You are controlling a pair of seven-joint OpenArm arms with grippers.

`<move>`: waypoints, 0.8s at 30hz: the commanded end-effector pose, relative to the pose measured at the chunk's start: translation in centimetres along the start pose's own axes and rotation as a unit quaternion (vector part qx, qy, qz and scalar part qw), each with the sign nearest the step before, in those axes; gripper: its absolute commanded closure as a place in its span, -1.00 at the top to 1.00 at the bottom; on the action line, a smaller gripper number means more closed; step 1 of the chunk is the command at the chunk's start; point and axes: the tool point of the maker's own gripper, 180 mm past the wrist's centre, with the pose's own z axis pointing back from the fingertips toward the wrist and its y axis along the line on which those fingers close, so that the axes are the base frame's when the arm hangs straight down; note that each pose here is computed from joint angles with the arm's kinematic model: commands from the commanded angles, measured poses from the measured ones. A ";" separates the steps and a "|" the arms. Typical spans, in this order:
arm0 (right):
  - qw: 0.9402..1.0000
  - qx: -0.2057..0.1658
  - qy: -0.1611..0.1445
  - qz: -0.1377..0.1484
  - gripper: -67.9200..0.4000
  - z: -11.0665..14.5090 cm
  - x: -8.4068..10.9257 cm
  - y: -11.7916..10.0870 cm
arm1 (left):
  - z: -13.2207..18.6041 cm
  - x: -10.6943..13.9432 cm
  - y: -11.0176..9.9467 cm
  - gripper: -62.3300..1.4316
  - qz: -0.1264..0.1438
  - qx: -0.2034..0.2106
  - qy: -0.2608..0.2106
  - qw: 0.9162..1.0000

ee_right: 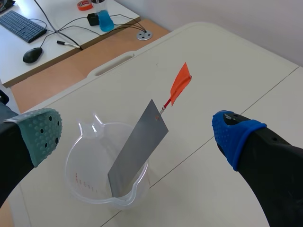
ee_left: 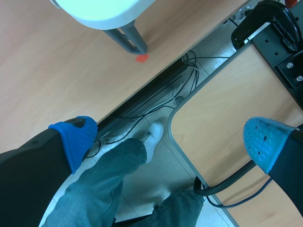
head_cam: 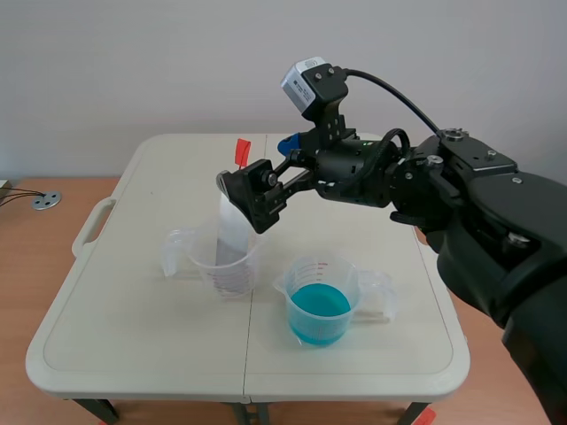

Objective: Hold the metal plate by the orange handle, dip it into the blue solution, take it out and point at it, then put the plate back in the beaker on the left.
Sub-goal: 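Return to the home posture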

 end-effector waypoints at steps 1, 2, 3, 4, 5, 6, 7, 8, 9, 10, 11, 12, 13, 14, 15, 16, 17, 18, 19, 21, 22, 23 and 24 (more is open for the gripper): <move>1.000 -0.009 -0.019 0.013 0.96 0.5 1.6 -0.7 | -0.1 0.5 -0.2 1.00 0.006 0.000 -0.008 1.000; 1.000 -0.016 -0.021 0.016 0.96 0.8 1.7 -0.9 | -0.1 0.5 -0.2 1.00 0.007 0.000 -0.008 1.000; 0.999 -0.020 -0.023 0.020 0.96 1.2 1.8 -1.0 | -0.1 0.5 -0.2 1.00 0.007 -0.001 -0.008 1.000; 0.999 -0.027 -0.028 0.025 0.96 1.6 2.0 -1.2 | -0.1 0.5 -0.2 1.00 0.008 -0.001 -0.010 1.000; 0.999 -0.034 -0.031 0.029 0.96 2.0 2.0 -1.3 | -0.1 0.7 -0.2 1.00 0.010 0.000 -0.014 1.000; 0.998 -0.040 -0.034 0.034 0.96 2.5 2.2 -1.4 | -0.1 0.9 -0.2 1.00 0.012 0.000 -0.020 1.000; 0.998 -0.045 -0.035 0.039 0.96 3.0 2.3 -1.4 | -0.1 1.5 0.0 1.00 0.011 0.002 -0.033 0.999; 0.997 -0.050 -0.035 0.043 0.96 3.4 2.3 -1.4 | -0.3 2.1 0.3 1.00 0.009 0.006 -0.044 0.999; 0.997 -0.054 -0.035 0.048 0.96 4.0 2.3 -1.4 | -0.5 2.7 0.7 1.00 0.007 0.010 -0.053 0.999; 0.996 -0.056 -0.035 0.052 0.96 4.5 2.4 -1.3 | -0.7 3.3 1.2 1.00 0.006 0.016 -0.062 0.998; 0.996 -0.057 -0.035 0.055 0.96 5.0 2.3 -1.2 | -0.9 4.0 1.9 1.00 0.006 0.024 -0.073 0.997; 0.996 -0.060 -0.035 0.058 0.96 5.5 2.3 -1.1 | -1.1 4.8 2.5 1.00 0.005 0.032 -0.084 0.996; 0.996 -0.063 -0.034 0.061 0.96 6.1 2.3 -1.1 | -1.3 5.7 3.2 1.00 0.005 0.040 -0.097 0.994; 0.995 -0.066 -0.035 0.064 0.96 6.6 2.3 -1.0 | -1.5 6.7 3.9 1.00 0.007 0.048 -0.111 0.993; 0.995 -0.070 -0.034 0.066 0.96 7.2 2.3 -0.9 | -1.6 7.7 4.6 1.00 0.010 0.056 -0.125 0.991; 0.994 -0.074 -0.034 0.068 0.96 7.8 2.3 -0.9 | -1.7 8.6 5.3 1.00 0.010 0.064 -0.139 0.988; 0.994 -0.077 -0.034 0.070 0.96 8.4 2.3 -0.8 | -1.8 9.6 6.0 1.00 0.009 0.071 -0.152 0.986; 0.994 -0.081 -0.033 0.073 0.96 9.0 2.3 -0.8 | -1.8 10.5 6.5 1.00 0.006 0.078 -0.164 0.983; 0.993 -0.084 -0.031 0.075 0.96 9.5 2.2 -0.7 | -1.8 11.4 7.1 1.00 0.002 0.084 -0.175 0.981; 0.992 -0.089 -0.028 0.079 0.96 10.5 2.1 -0.5 | -1.7 13.0 8.0 1.00 -0.005 0.093 -0.197 0.976; 0.992 -0.090 -0.025 0.080 0.96 11.0 1.9 -0.3 | -1.7 13.9 8.3 1.00 -0.008 0.094 -0.209 0.973; 0.992 -0.091 -0.024 0.081 0.96 11.4 1.8 -0.1 | -1.6 14.7 8.7 1.00 -0.010 0.099 -0.220 0.970; 0.992 -0.090 -0.021 0.082 0.96 11.8 1.6 0.2 | -1.6 15.5 9.1 1.00 -0.010 0.103 -0.231 0.967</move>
